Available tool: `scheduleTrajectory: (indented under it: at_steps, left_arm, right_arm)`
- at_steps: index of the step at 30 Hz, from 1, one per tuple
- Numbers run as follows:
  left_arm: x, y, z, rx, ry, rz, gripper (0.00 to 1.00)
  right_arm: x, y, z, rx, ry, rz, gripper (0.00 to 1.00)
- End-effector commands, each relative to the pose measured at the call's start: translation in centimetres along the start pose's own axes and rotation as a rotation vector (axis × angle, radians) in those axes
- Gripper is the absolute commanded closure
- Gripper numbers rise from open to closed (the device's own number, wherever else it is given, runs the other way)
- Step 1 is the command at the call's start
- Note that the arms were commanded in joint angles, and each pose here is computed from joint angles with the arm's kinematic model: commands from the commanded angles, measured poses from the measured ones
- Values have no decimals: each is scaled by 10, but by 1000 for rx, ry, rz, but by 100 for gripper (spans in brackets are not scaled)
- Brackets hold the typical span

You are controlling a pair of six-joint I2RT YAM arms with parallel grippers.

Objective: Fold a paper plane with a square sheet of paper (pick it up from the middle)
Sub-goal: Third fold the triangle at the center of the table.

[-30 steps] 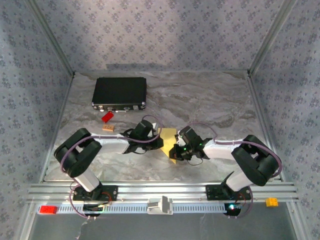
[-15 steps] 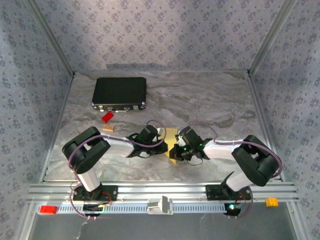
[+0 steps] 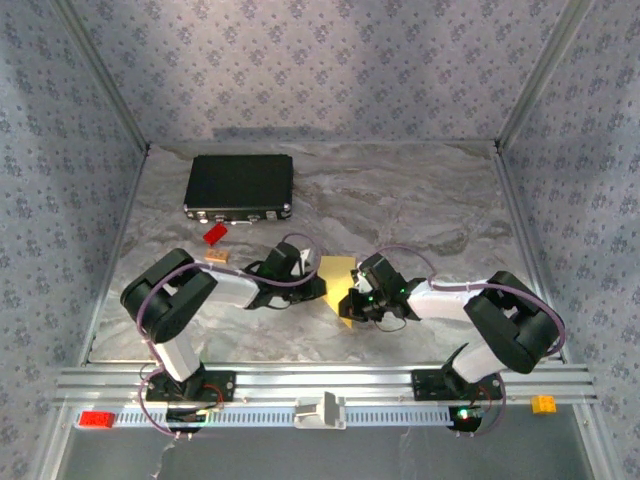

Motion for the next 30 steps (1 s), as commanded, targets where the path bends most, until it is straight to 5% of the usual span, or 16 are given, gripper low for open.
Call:
scheduleTrajectory:
  at_steps: [1, 17, 26, 30]
  left_arm:
    - [-7, -11, 35, -14, -88, -55, 97]
    - [-51, -27, 9, -11, -39, -152, 94]
    - [-87, -19, 6, 11, -61, -260, 84]
    - [-93, -16, 8, 12, -69, -274, 79]
  right_arm:
    - [0, 29, -35, 79, 135, 86, 100]
    - [-19, 6, -1, -94, 24, 100, 100]
    - [-76, -41, -10, -113, 179, -123, 67]
    - [-73, -49, -9, -87, 110, -124, 57]
Point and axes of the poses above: each hand's point on the last joint's axis, 136 mm out from that joint toward the fingers, its own x axis out along the fingers, its own z axis along the line the jaws close on, y = z × x, the point moved 3 cm from there along -x, back along the fingers, and after that the axes turned 9 degrees about -x, right-handed, at the moved point
